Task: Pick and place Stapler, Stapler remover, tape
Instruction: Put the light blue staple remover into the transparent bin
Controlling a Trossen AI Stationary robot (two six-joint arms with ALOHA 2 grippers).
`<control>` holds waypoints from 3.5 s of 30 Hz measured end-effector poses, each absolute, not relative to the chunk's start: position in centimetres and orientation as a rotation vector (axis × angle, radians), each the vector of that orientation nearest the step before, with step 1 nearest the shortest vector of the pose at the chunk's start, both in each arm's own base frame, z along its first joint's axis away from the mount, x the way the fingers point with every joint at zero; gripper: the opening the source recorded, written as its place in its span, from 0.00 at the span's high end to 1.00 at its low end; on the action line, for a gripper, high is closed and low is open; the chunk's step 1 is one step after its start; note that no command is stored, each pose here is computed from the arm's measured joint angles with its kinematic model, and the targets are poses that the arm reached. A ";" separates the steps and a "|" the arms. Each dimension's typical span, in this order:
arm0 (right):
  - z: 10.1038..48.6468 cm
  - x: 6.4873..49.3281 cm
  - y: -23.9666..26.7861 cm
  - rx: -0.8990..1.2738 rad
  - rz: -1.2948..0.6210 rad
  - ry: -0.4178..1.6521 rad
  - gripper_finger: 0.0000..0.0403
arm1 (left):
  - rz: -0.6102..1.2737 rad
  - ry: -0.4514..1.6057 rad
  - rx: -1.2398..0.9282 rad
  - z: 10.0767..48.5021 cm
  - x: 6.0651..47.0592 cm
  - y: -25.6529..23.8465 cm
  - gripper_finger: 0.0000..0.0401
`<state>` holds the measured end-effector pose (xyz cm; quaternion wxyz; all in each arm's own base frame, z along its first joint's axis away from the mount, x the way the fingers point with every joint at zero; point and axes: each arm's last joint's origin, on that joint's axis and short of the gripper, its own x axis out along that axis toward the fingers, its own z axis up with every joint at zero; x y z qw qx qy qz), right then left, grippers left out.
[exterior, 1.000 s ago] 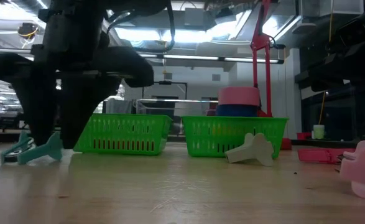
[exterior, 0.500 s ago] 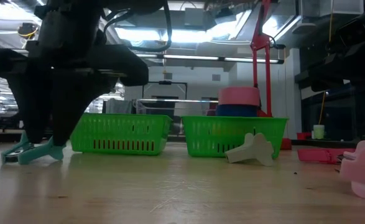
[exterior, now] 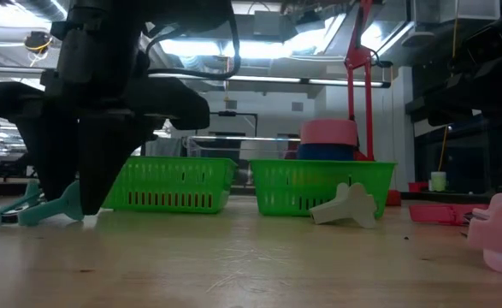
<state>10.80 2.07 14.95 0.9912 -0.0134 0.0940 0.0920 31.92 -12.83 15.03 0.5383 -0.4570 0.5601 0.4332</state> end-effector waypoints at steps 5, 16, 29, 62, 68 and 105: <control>14.9 10.8 2.1 -0.027 0.185 0.189 0.82 | 1.028 1.334 -1.085 15.0 31.9 -12.9 0.73; 14.9 10.8 2.1 -0.027 0.184 0.189 0.82 | 0.998 1.340 -1.051 15.0 31.9 -12.9 0.92; 14.9 10.8 2.1 -0.027 0.184 0.189 0.82 | 0.691 1.315 -1.150 17.8 32.9 -13.6 0.92; 15.0 10.8 2.1 -0.027 0.185 0.188 0.82 | 0.177 0.681 0.027 28.8 35.0 3.6 0.90; 14.9 10.8 2.1 -0.027 0.184 0.189 0.82 | 0.130 0.782 0.243 27.9 34.3 7.2 0.91; 14.9 10.8 2.1 -0.027 0.184 0.188 0.82 | 0.121 0.916 0.136 24.0 34.2 12.0 0.90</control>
